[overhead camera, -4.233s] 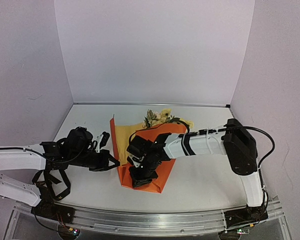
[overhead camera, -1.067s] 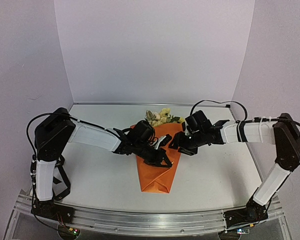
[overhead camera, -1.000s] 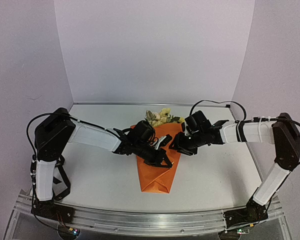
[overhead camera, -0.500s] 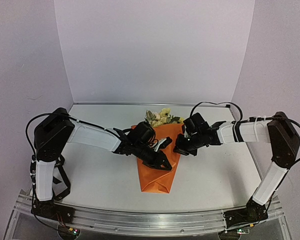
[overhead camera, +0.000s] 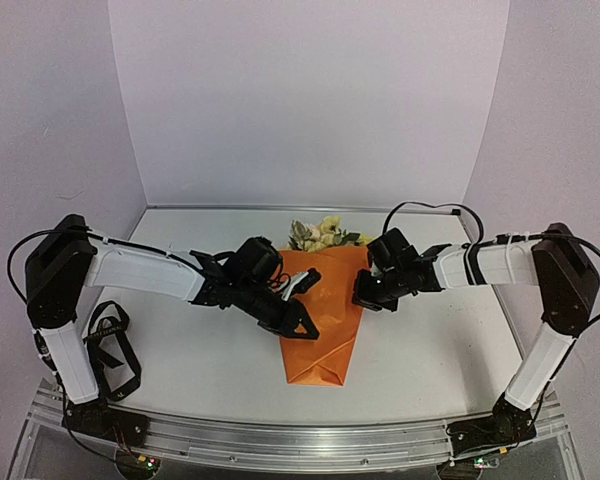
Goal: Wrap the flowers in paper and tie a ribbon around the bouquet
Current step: Press the fold line on the folded wrapping paper.
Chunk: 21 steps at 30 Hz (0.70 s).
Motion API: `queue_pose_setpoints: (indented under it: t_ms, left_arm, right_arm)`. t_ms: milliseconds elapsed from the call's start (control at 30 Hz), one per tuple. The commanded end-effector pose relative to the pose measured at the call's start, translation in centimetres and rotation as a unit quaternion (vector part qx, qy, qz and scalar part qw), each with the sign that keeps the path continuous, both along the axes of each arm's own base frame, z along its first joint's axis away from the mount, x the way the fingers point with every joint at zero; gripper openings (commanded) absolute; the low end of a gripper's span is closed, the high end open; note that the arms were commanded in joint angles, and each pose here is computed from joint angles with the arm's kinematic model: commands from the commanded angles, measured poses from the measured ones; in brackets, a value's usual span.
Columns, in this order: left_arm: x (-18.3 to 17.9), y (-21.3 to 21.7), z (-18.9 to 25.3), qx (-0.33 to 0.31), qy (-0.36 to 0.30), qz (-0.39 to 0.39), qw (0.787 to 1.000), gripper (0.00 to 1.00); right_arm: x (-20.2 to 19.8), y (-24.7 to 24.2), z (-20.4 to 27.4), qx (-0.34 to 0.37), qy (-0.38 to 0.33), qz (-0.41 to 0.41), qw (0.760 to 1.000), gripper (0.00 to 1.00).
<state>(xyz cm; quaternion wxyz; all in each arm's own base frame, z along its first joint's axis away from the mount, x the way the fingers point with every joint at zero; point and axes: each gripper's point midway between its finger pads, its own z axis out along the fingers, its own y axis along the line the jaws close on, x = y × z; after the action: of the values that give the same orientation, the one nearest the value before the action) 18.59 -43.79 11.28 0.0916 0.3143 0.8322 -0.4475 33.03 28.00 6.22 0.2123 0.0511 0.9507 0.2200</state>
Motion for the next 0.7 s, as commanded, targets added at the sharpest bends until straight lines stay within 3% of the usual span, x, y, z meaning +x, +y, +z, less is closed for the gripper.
queue_pose_setpoints:
  t_ms: [0,167,433,667]
  left_arm:
    - [-1.0,1.9,-3.7,0.040,0.027,-0.002,0.999,0.14]
    - [-0.6,1.1,-5.2,0.040,0.037,0.001,0.999,0.13]
    - [0.2,0.3,-6.3,0.039,0.049,0.014,0.998,0.10]
    - [0.1,0.3,-6.4,0.038,0.050,0.012,0.998,0.10]
  right_arm:
    - [0.7,-0.5,-1.0,-0.018,-0.004,-0.006,1.000,0.00]
    - [0.6,-0.2,-1.1,-0.014,0.000,-0.001,1.000,0.02]
    - [-1.9,-0.2,1.9,0.010,0.021,0.033,0.999,0.26]
    - [-6.6,0.2,3.2,0.027,0.039,0.074,0.996,0.27]
